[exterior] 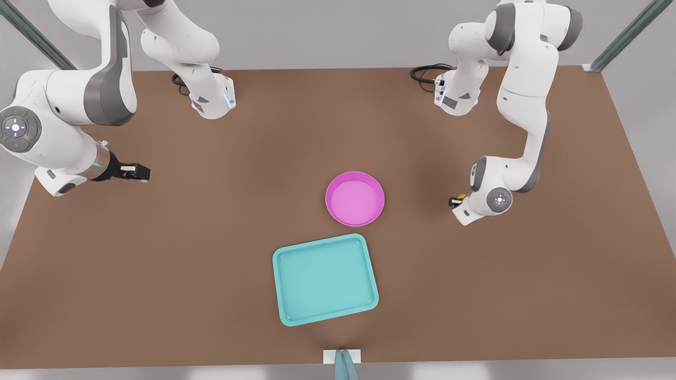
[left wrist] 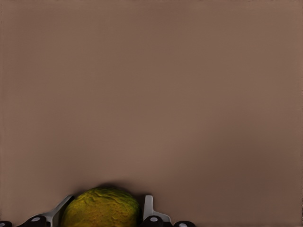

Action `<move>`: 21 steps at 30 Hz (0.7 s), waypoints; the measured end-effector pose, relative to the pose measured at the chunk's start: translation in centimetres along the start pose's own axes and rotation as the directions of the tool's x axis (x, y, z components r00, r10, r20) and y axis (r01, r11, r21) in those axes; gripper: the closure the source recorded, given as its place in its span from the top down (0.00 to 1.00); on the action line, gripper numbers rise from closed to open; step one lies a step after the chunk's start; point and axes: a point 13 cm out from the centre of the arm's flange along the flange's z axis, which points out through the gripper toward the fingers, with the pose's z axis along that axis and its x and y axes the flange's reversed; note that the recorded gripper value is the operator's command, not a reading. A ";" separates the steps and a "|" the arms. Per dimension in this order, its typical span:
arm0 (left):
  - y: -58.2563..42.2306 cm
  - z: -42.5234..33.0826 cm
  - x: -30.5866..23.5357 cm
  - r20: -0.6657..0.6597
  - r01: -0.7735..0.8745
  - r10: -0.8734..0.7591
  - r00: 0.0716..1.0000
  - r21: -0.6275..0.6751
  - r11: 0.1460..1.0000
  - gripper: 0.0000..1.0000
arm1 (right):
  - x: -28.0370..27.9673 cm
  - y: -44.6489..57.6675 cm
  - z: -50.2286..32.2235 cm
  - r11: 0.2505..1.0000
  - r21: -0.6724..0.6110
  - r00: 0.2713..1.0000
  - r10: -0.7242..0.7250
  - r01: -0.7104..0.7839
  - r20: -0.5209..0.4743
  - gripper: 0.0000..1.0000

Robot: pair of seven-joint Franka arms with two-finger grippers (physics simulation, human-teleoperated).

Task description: Place the orange on the plate with the left arm and the plate on the tray with the right arm

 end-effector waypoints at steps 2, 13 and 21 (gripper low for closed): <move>-0.6 -2.1 -0.1 0.022 0.000 0.000 1.000 -0.004 1.000 0.67 | 0.0 0.0 0.0 1.000 0.000 1.000 0.000 0.000 0.000 1.00; -34.4 -9.2 2.8 -0.026 -0.286 0.285 0.958 -0.093 0.954 0.68 | 0.0 0.0 0.0 1.000 0.000 1.000 0.001 -0.001 0.000 1.00; -39.8 -7.3 2.0 -0.054 -0.127 0.124 0.991 -0.055 0.990 1.00 | -0.3 0.3 2.5 1.000 -0.018 0.999 -0.001 0.000 -0.053 1.00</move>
